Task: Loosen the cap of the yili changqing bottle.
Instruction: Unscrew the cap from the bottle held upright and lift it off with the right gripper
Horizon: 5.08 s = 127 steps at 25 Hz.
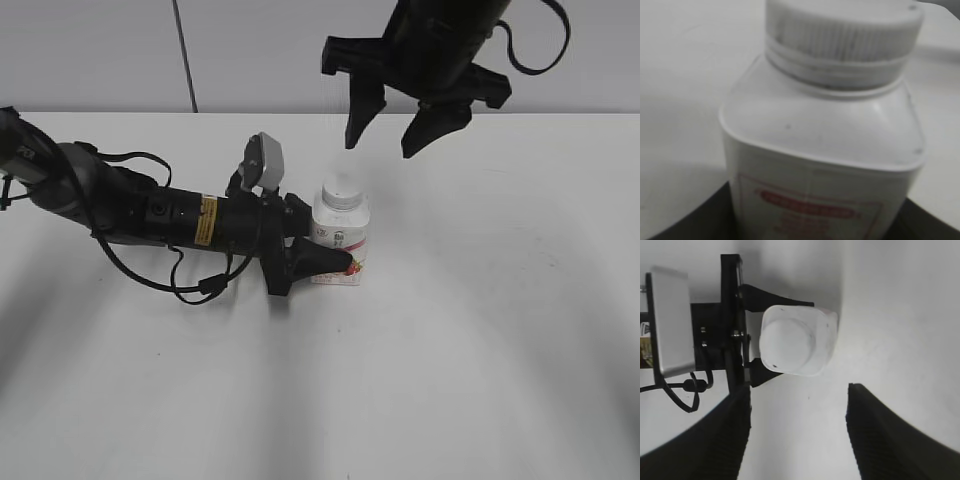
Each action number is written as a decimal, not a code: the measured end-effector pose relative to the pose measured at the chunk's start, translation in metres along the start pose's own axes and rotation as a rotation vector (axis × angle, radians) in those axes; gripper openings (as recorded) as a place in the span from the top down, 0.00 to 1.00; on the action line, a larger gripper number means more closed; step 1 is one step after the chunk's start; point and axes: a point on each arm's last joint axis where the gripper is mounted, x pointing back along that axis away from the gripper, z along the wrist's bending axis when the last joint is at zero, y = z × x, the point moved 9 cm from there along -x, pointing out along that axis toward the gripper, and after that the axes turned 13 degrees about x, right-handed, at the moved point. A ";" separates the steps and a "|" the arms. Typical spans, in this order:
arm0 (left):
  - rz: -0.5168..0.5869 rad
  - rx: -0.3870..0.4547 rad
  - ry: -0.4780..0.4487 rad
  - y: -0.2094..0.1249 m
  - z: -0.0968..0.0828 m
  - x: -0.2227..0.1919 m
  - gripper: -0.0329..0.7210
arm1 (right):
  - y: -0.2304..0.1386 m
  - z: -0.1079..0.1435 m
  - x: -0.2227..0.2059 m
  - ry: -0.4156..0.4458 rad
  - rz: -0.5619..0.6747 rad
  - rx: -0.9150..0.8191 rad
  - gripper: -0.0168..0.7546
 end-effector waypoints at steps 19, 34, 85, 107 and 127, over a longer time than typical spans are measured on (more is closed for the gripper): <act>-0.001 0.001 0.002 0.000 0.000 0.000 0.43 | 0.014 0.008 -0.047 -0.010 0.006 -0.072 0.35; -0.002 0.002 0.005 0.000 0.001 0.000 0.43 | 0.013 0.002 -0.058 -0.037 0.030 -0.067 0.35; -0.001 0.003 0.008 0.000 0.002 0.000 0.43 | 0.011 0.005 -0.073 -0.026 0.088 -0.081 0.36; -0.001 0.003 0.008 0.000 0.002 0.000 0.43 | 0.007 0.005 -0.078 -0.019 0.116 -0.086 0.46; 0.001 0.000 0.006 0.000 0.001 0.000 0.45 | 0.005 0.007 -0.078 0.014 0.126 0.305 0.46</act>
